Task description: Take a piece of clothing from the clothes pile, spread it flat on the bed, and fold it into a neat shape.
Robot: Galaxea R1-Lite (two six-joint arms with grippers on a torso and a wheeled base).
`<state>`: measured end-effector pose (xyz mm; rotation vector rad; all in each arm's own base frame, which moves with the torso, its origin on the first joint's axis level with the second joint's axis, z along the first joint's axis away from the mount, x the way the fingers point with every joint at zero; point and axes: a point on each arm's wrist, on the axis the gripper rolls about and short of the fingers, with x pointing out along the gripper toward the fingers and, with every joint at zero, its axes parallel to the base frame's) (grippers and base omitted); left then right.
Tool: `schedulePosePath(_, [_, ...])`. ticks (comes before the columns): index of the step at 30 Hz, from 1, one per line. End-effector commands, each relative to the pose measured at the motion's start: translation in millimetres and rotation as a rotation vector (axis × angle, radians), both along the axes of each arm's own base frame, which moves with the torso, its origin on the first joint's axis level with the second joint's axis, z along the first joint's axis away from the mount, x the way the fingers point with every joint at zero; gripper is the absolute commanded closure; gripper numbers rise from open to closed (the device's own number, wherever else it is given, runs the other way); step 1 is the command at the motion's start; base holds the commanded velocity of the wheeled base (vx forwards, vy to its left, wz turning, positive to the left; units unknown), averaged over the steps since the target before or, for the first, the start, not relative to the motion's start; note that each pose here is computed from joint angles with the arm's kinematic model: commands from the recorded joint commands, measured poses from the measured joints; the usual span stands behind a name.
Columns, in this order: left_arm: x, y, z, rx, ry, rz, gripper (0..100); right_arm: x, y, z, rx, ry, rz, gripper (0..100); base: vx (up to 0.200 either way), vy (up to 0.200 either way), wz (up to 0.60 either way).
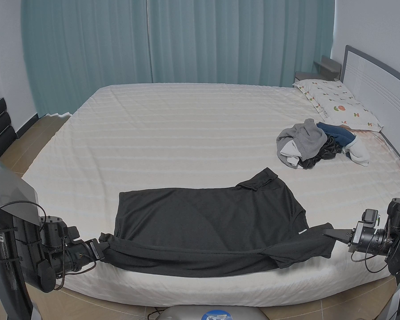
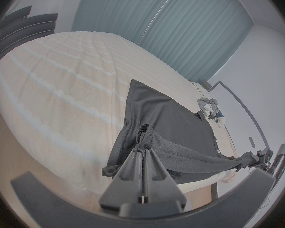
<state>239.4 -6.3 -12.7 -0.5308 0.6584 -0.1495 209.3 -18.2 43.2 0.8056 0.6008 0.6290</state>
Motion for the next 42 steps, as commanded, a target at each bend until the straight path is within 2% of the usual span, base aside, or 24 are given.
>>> schedulePosePath(1, [2.6,0.0,-3.0,0.008,-0.008,-0.002,100,0.1,-1.3,-7.4,0.006,0.035,-0.006,100,0.000,0.000,0.00])
schedulePosePath(7, [14.5,-0.5,-7.0,-0.006,-0.025,0.015,100,11.4,-3.7,-17.6,0.010,0.057,-0.011,100,0.000,0.000,0.00])
schedulePosePath(11, [26.4,-1.7,-12.4,-0.052,-0.028,0.043,100,27.1,-5.5,-30.7,0.013,0.073,-0.012,100,0.000,0.000,0.00])
schedulePosePath(14, [30.3,-2.2,-20.3,-0.068,-0.008,0.052,100,38.4,-7.3,-39.3,-0.006,0.078,-0.046,100,0.000,0.000,0.00])
schedulePosePath(15, [30.3,-2.2,-20.3,-0.068,-0.008,0.052,100,38.4,-7.3,-39.3,-0.006,0.078,-0.046,100,0.000,0.000,0.00])
schedulePosePath(17, [34.2,-3.3,-28.8,-0.065,0.006,0.057,100,50.4,-7.1,-51.0,-0.043,0.093,-0.108,100,0.000,0.000,0.00])
schedulePosePath(22, [42.8,-7.6,-39.9,-0.041,0.008,0.078,100,64.9,2.4,-66.9,-0.094,0.110,-0.157,100,0.000,0.000,0.00])
schedulePosePath(33, [59.5,-12.9,-52.5,-0.004,-0.020,0.119,100,82.8,14.0,-83.1,-0.162,0.106,-0.225,100,0.000,0.000,0.00])
schedulePosePath(42, [62.1,-15.8,-52.7,-0.025,-0.023,0.125,100,86.5,14.2,-88.8,-0.172,0.113,-0.247,100,0.000,0.000,0.00])
